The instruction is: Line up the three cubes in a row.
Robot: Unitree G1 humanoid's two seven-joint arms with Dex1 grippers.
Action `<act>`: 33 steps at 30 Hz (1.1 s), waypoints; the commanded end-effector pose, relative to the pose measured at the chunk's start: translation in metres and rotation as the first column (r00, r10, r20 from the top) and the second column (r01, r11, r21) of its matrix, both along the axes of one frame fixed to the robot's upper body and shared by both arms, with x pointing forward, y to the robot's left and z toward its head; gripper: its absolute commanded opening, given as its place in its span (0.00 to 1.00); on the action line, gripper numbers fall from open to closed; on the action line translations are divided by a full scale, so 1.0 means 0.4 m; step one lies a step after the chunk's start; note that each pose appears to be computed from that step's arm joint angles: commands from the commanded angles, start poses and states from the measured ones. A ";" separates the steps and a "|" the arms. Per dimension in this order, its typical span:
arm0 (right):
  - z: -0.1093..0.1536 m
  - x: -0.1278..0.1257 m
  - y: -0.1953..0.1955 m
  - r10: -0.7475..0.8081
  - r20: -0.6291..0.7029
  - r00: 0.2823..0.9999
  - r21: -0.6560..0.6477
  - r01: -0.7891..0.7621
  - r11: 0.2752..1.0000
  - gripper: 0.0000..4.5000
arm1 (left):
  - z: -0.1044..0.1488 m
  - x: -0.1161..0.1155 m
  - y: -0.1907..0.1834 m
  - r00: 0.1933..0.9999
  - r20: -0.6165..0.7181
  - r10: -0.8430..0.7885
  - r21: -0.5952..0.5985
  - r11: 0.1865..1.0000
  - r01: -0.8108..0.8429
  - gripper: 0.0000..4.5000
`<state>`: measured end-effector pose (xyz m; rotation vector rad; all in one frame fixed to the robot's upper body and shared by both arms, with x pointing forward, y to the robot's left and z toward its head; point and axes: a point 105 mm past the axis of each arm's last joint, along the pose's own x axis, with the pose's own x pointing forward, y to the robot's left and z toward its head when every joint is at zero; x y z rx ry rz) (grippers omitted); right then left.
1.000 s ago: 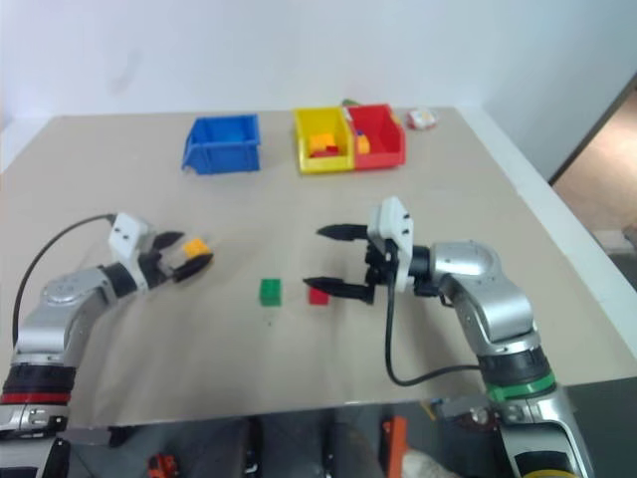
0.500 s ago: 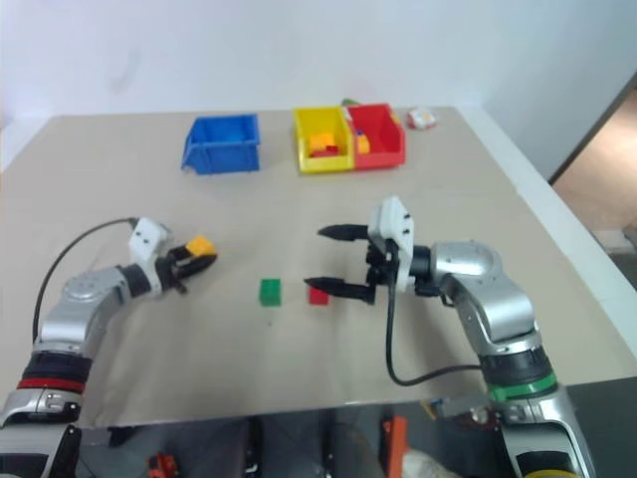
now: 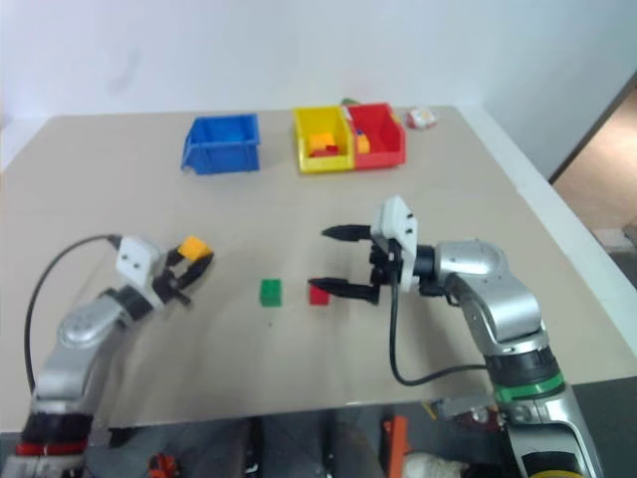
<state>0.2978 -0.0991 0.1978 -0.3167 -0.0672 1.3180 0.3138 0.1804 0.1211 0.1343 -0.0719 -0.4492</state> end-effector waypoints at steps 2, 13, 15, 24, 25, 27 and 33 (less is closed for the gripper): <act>0.025 -0.015 -0.003 0.019 0.039 0.999 0.012 -0.020 1.000 1.00 | 0.053 -0.042 0.014 0.993 0.049 0.104 -0.076 0.992 -0.101 0.30; 0.026 -0.011 0.005 0.037 0.037 0.999 0.010 -0.038 0.999 1.00 | 0.020 -0.073 -0.045 0.980 -0.066 0.189 -0.115 0.974 -0.196 0.30; 0.026 -0.010 0.007 0.039 0.036 0.999 0.009 -0.039 0.999 1.00 | 0.015 -0.073 -0.056 0.982 -0.084 0.171 -0.118 0.977 -0.180 0.30; 0.022 -0.009 0.013 0.054 0.031 0.998 -0.003 -0.054 0.999 1.00 | 0.055 -0.079 -0.045 0.979 -0.020 -0.204 0.036 0.978 0.204 0.30; 0.022 -0.009 0.013 0.055 0.031 0.998 -0.003 -0.055 0.999 1.00 | 0.056 -0.082 -0.037 0.970 -0.026 -0.243 0.049 0.969 0.244 0.30; 0.020 -0.007 0.012 0.057 0.031 0.998 -0.007 -0.057 0.998 1.00 | 0.047 -0.092 -0.027 0.927 -0.064 -0.370 0.102 0.921 0.375 0.30; 0.021 -0.006 0.010 0.063 0.041 0.997 -0.013 -0.062 0.998 1.00 | 0.031 -0.051 0.001 0.814 -0.151 -0.561 0.163 0.798 0.581 0.30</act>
